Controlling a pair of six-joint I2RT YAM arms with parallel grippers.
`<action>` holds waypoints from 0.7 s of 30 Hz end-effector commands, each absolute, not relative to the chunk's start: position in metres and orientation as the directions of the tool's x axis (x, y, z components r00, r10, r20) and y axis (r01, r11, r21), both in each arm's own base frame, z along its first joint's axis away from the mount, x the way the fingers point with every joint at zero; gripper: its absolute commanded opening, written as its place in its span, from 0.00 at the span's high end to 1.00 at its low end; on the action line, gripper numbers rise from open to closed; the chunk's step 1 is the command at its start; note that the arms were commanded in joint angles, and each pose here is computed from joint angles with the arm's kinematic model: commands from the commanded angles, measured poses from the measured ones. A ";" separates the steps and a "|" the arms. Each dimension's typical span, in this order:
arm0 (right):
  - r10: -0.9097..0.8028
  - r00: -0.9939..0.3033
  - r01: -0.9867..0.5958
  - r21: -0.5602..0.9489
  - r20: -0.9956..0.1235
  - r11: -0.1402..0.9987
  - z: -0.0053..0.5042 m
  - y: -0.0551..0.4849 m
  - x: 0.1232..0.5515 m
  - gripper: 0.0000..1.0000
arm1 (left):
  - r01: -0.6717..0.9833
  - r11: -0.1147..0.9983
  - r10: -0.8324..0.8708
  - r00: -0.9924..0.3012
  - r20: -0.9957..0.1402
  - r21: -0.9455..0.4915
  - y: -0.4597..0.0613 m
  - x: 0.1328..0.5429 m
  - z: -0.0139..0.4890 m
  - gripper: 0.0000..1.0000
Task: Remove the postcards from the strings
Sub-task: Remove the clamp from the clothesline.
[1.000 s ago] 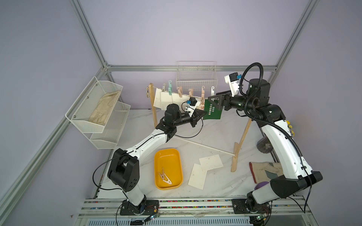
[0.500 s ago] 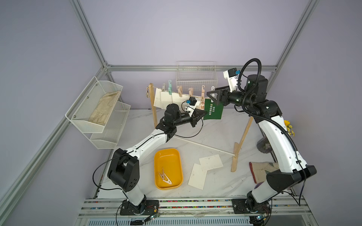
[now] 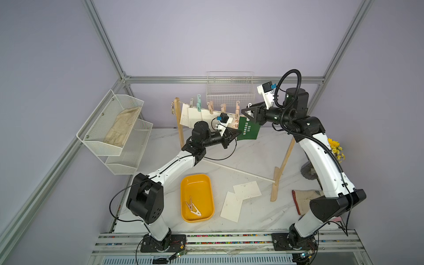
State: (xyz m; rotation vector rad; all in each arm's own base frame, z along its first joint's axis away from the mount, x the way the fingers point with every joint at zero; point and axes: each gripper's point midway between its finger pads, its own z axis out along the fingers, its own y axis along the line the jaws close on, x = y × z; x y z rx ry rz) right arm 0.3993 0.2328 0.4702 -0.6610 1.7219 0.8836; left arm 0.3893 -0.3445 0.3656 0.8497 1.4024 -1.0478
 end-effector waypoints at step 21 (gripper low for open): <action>-0.014 -0.197 -0.836 0.161 -0.980 0.524 0.490 0.235 0.378 0.82 | 0.943 0.290 -0.158 -0.120 -0.980 -0.162 -0.342 0.392 0.403 1.00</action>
